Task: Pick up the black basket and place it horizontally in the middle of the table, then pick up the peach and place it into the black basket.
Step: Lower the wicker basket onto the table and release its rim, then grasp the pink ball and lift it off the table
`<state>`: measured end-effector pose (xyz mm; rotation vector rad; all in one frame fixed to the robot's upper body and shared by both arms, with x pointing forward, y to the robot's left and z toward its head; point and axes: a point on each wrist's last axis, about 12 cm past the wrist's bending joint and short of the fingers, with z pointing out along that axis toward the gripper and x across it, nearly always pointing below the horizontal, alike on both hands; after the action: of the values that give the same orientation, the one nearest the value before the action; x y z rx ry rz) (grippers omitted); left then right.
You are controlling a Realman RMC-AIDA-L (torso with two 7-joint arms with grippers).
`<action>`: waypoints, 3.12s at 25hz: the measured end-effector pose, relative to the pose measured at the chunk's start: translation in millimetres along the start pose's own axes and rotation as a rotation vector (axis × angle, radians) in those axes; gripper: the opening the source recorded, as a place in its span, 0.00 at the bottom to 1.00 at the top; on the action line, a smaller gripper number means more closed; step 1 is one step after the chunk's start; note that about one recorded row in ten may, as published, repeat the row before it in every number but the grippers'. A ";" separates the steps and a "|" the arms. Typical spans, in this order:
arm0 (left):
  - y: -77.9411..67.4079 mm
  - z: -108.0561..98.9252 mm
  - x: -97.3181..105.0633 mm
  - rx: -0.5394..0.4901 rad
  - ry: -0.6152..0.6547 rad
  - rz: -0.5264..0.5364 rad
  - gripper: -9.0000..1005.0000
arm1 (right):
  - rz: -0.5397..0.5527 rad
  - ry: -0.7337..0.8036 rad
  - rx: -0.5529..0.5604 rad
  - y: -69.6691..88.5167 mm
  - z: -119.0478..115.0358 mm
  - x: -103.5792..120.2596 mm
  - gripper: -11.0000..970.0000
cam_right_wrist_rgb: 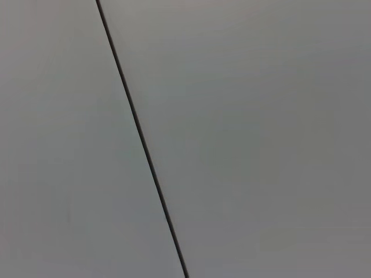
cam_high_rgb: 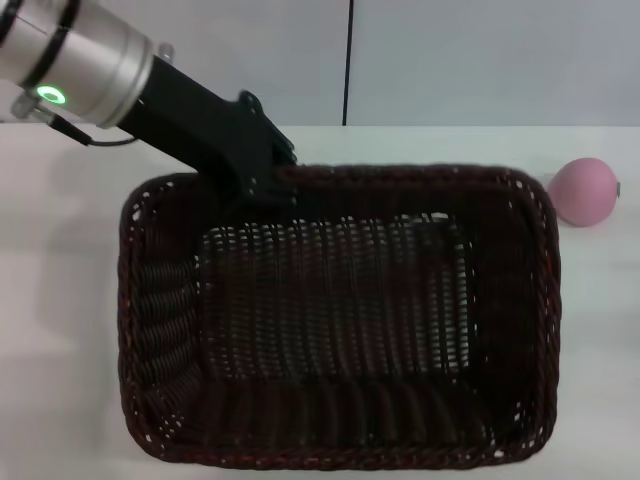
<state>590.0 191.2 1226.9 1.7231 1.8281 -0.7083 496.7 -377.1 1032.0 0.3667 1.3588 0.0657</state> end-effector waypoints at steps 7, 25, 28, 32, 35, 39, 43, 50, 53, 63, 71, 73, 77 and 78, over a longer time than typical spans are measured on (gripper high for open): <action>8.7 20.7 -0.1 0.032 0.006 0.051 0.19 | 0.006 0.011 -0.004 1.7 -1.9 2.5 0.74; 25.3 49.0 -1.5 -0.047 0.011 0.067 0.21 | 0.015 0.028 -0.018 6.2 -3.1 6.4 0.74; 25.1 52.0 -4.4 -0.048 0.003 0.070 0.21 | 0.015 0.030 -0.018 6.4 -3.2 6.7 0.74; 25.2 53.5 -7.5 -0.069 -0.051 0.065 0.21 | 0.018 0.033 -0.017 6.5 -4.1 7.4 0.74; 25.9 53.2 -8.5 -0.078 -0.067 0.067 0.21 | 0.019 0.036 -0.016 6.8 -4.6 8.1 0.74; 28.4 53.1 -9.9 -0.103 -0.089 0.065 0.43 | 0.019 0.039 -0.014 6.7 -4.9 8.6 0.74; 31.0 49.9 -6.8 -0.152 -0.154 0.039 0.56 | 0.021 0.048 -0.011 6.7 -5.1 9.8 0.74; 33.9 35.3 20.4 -0.337 -0.325 -0.075 0.81 | 0.022 0.048 -0.019 7.3 -6.1 10.0 0.73; 34.0 31.5 42.3 -0.436 -0.400 -0.163 0.81 | 0.024 0.051 -0.024 8.0 -6.2 10.3 0.73; 5.4 27.5 137.0 -0.748 -0.717 -0.478 0.81 | 0.226 0.126 -0.226 14.8 5.8 0.4 0.73; -33.4 29.6 192.3 -0.937 -0.943 -0.576 0.81 | 0.231 0.429 -0.518 11.5 33.8 -39.0 0.73; -41.7 31.7 202.2 -0.996 -0.977 -0.580 0.81 | 0.202 0.549 -0.563 12.0 41.4 -49.9 0.73; -48.3 35.2 210.8 -1.054 -0.995 -0.591 0.81 | 0.074 0.820 -0.635 18.1 56.7 -79.4 0.73; -49.0 35.7 212.3 -1.066 -0.998 -0.595 0.81 | 0.074 0.820 -0.635 18.1 56.7 -79.4 0.73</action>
<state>531.0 317.7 1055.9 0.0543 1.4446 -0.4788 536.9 -392.9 1121.3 -0.1832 2.0253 0.7576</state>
